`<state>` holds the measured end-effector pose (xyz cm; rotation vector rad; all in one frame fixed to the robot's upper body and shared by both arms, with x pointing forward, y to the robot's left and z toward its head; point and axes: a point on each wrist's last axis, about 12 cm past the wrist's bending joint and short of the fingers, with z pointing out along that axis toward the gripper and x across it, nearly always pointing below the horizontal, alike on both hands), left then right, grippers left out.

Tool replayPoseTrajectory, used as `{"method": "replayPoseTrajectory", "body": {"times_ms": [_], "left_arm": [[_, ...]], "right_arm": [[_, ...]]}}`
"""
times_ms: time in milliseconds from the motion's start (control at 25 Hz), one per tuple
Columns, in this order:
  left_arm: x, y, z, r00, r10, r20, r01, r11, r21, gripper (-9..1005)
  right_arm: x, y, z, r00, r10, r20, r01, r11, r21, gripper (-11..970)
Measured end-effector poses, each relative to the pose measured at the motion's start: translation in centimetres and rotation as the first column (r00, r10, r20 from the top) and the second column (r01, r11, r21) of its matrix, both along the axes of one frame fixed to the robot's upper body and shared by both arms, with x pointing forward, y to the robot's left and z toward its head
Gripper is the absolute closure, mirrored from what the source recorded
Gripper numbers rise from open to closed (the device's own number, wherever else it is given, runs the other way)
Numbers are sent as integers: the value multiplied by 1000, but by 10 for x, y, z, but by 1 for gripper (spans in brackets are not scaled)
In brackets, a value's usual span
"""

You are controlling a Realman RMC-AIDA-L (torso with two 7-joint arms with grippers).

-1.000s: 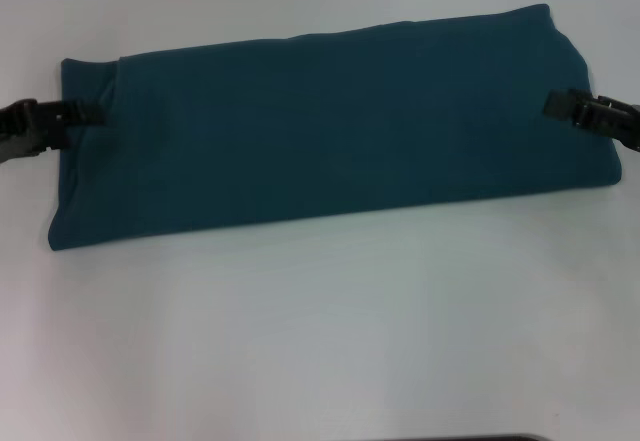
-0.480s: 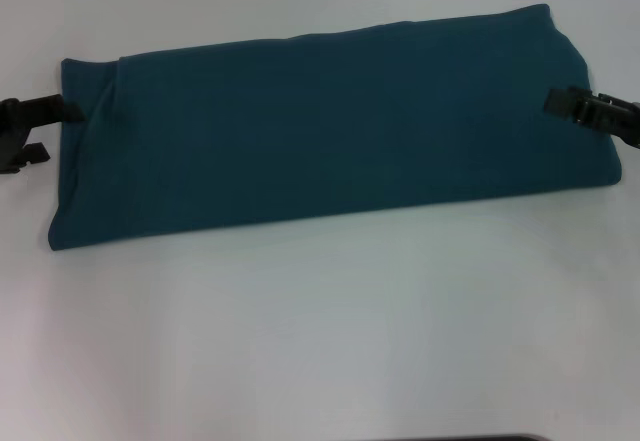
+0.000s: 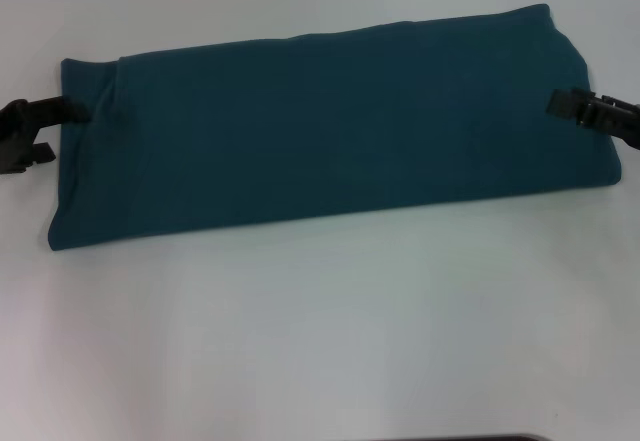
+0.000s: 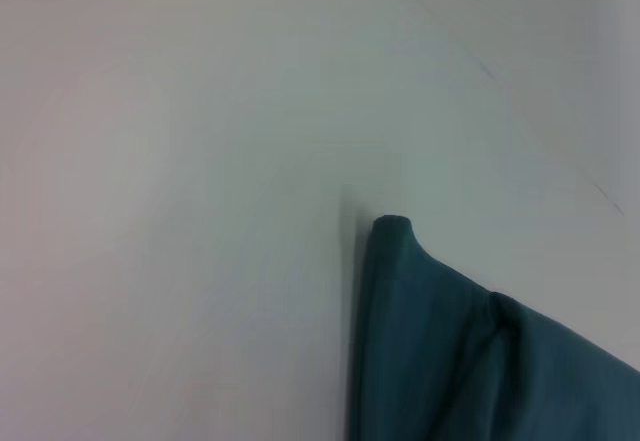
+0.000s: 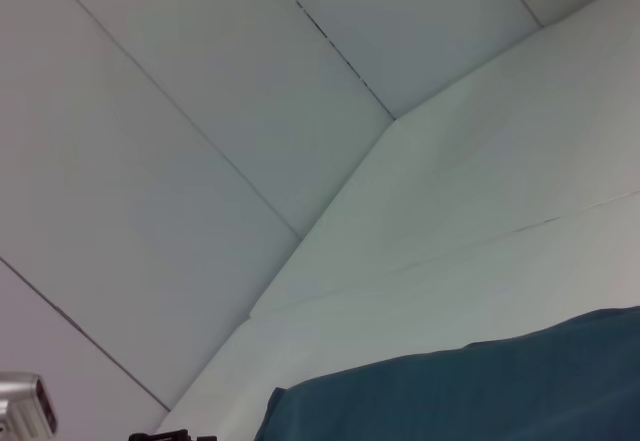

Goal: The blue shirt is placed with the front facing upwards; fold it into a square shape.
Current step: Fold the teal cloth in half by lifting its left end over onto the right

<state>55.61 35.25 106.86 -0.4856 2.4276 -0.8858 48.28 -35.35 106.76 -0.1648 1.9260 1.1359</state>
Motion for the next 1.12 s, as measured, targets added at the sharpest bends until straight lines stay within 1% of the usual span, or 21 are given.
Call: {"method": "replayPoseTrajectory", "body": {"times_ms": [480, 600, 880, 1000, 1120], "left_arm": [[-1, -3, -3, 1000, -12, -12, 12, 1000, 5, 122], [-1, -7, -3, 999, -29, -17, 29, 1000, 2, 122], [-2, -26, -2, 993, -113, -42, 112, 993, -38, 121], [2, -37, -1, 986, -159, -49, 157, 987, -42, 121], [9, -47, 6, 977, -207, -51, 205, 978, -49, 121]], "right_arm": [[-1, -1, -1, 1000, -6, -3, 6, 1000, 0, 54], [-1, -2, 0, 1000, -6, -2, 6, 1000, 1, 54], [-3, -2, 1, 1000, 1, 7, -1, 1000, 13, 54], [-4, -3, 2, 1000, -3, 12, 2, 1000, 15, 54], [-6, -4, 3, 1000, -1, 13, 1, 1000, 18, 54]]}}
